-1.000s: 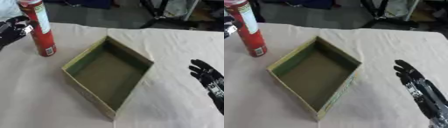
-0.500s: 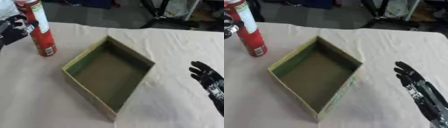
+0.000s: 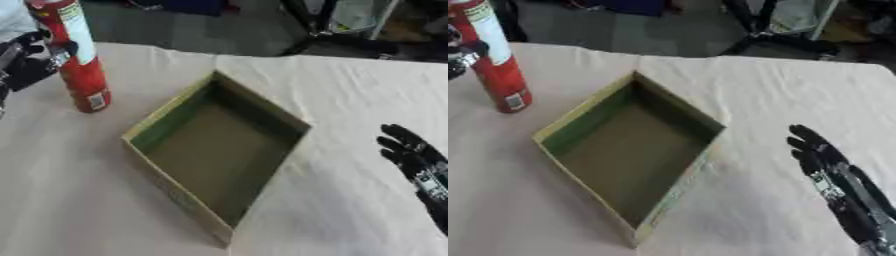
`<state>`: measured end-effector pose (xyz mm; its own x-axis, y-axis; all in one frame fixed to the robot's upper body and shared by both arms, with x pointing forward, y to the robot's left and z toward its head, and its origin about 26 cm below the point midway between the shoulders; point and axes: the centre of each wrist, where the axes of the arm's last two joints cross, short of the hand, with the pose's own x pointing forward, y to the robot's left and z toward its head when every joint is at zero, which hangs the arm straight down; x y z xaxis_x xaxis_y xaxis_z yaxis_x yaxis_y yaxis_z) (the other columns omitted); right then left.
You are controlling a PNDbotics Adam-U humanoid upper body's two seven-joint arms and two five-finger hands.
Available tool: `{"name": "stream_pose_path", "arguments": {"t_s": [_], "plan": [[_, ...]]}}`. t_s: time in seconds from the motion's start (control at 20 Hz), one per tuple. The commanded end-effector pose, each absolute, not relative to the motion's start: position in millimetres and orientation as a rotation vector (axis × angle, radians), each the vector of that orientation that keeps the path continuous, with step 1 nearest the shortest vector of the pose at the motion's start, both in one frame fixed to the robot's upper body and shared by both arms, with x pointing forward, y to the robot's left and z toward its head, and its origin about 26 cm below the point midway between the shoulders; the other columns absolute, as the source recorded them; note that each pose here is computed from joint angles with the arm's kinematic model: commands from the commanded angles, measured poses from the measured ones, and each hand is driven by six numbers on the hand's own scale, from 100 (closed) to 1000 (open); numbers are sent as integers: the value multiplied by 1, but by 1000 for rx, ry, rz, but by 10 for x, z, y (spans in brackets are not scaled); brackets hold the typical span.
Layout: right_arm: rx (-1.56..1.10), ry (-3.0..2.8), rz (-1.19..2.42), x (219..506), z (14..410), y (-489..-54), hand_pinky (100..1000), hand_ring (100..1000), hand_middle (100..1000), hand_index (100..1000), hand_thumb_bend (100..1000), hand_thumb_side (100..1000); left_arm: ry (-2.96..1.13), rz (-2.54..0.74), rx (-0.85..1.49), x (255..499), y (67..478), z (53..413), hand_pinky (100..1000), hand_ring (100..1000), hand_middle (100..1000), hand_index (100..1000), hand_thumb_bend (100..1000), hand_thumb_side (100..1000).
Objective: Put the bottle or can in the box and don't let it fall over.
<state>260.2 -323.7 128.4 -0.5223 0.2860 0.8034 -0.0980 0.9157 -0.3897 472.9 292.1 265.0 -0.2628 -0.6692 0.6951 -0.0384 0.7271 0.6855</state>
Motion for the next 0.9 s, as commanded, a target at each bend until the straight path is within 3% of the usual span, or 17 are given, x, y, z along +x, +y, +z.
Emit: {"name": "stream_pose_path", "arguments": {"t_s": [0.05, 0.9], "plan": [[-152, -2085, 497, 2592, 1354, -3234, 1000, 1000, 1000, 1000, 100, 806, -1791, -660, 586, 4720, 2931, 2826, 1000, 1000, 1000, 948, 416, 692], [-159, -2085, 498, 2607, 1352, -3198, 1000, 1000, 1000, 1000, 100, 815, -1809, -658, 614, 4737, 2888, 2904, 1000, 1000, 1000, 946, 456, 731]]}}
